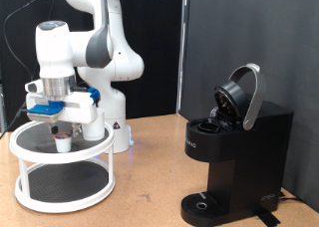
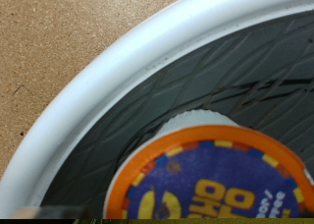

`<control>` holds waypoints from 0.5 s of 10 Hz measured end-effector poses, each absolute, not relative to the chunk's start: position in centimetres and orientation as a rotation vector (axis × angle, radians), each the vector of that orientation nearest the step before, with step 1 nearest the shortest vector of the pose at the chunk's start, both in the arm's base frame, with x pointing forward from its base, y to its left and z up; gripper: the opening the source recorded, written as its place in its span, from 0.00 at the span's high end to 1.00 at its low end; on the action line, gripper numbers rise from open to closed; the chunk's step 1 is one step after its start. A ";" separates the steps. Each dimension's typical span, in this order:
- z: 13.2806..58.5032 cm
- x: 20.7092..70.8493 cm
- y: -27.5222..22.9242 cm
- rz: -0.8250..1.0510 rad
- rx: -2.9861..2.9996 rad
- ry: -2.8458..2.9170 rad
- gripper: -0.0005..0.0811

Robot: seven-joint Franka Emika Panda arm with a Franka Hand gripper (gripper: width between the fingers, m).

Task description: Make a cup of coffee with the keurig machine

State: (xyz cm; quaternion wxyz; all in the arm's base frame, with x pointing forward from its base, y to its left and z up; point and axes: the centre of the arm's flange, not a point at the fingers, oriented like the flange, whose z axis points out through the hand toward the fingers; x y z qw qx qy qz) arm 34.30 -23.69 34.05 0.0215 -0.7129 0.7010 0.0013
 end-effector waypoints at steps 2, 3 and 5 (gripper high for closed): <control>34.0 34.3 -23.7 0.003 -2.216 2.172 0.69; 34.1 34.3 -23.7 0.002 -2.217 2.172 0.69; 34.1 34.3 -23.7 0.002 -2.217 2.172 0.87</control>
